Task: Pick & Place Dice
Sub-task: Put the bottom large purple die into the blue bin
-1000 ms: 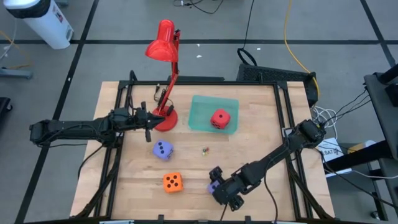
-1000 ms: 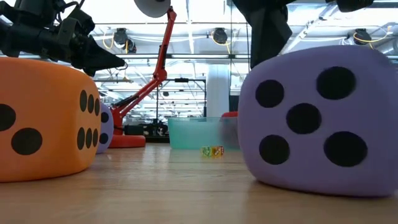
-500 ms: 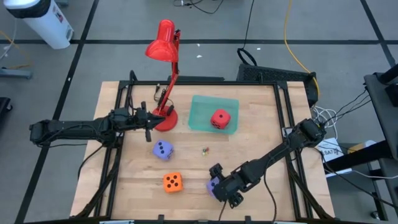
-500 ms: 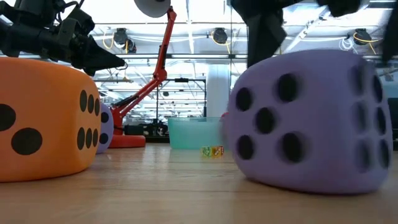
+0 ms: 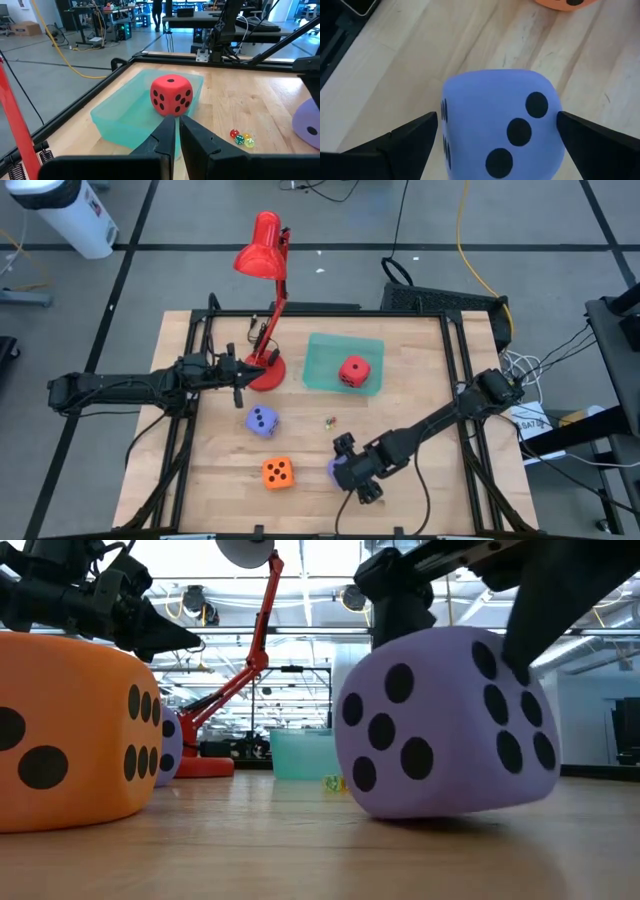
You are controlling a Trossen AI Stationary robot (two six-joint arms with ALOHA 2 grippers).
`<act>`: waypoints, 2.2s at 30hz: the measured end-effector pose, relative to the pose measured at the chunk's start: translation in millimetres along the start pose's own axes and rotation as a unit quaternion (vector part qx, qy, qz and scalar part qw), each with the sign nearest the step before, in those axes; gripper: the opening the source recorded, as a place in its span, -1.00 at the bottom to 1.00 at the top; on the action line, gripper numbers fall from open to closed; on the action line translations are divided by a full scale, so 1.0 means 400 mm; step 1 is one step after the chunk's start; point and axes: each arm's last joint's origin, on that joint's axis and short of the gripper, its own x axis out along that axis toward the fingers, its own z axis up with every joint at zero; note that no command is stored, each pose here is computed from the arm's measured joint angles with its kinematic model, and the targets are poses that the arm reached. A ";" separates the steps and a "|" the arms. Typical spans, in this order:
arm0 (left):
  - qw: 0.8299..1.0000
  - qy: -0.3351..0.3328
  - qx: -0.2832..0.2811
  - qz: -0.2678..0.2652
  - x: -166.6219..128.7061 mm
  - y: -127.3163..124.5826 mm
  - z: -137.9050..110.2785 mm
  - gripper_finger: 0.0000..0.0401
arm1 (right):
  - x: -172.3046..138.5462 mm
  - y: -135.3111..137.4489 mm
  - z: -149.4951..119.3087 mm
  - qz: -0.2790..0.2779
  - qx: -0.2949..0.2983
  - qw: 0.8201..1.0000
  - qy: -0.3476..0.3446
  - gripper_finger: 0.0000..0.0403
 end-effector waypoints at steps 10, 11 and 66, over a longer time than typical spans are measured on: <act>1.000 0.000 0.002 0.000 0.000 0.000 0.000 -0.81 | -0.028 0.027 0.010 0.009 -0.032 0.999 -0.034 0.98; 1.000 0.000 0.002 0.000 0.000 0.000 0.000 -0.81 | -0.037 0.034 0.013 0.006 -0.036 0.998 -0.043 0.98; 1.000 0.000 0.002 0.000 0.000 0.000 0.000 -0.81 | 0.013 -0.010 -0.003 0.018 0.070 0.997 -0.007 0.99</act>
